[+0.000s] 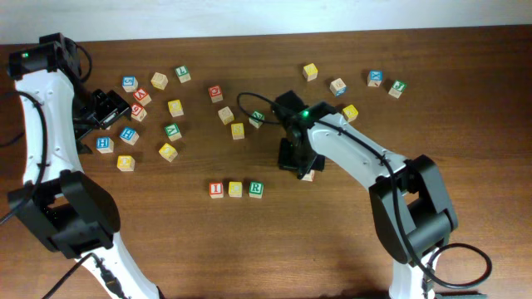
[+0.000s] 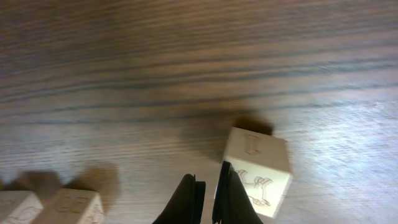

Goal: Spell out ICRA

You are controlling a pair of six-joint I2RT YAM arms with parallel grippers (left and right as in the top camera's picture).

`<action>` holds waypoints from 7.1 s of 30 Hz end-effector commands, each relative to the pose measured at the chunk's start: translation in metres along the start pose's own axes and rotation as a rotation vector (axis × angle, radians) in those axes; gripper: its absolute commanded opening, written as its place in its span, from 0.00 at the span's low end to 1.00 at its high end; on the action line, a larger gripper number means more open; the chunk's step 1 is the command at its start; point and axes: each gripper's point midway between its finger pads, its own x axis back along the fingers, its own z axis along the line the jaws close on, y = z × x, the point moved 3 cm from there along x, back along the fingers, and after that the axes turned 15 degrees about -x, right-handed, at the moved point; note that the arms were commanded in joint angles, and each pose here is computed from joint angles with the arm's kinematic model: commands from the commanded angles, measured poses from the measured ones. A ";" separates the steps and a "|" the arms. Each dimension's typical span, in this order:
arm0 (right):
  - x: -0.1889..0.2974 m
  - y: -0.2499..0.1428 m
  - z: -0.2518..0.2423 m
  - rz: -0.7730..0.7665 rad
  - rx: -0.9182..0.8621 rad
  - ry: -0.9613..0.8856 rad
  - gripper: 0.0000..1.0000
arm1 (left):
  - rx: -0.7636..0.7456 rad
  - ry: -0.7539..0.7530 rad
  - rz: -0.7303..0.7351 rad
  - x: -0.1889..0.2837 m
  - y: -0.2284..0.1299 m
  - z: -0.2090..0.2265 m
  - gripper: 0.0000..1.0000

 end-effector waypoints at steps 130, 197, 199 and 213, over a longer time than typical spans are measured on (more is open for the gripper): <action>0.143 0.089 -0.138 0.150 -0.176 -0.016 0.98 | 0.000 -0.003 -0.026 0.009 0.001 0.001 0.99; -0.022 -0.034 -0.012 0.143 0.074 0.130 0.04 | -0.519 -0.082 0.034 -0.135 -0.156 -0.088 0.00; -0.030 -0.039 -0.008 0.158 0.072 0.128 0.04 | -0.519 -0.092 0.034 -0.138 -0.156 -0.090 0.00; -0.035 -0.054 0.018 0.188 0.053 0.202 0.04 | -0.588 -0.172 0.100 -0.167 -0.173 -0.122 0.00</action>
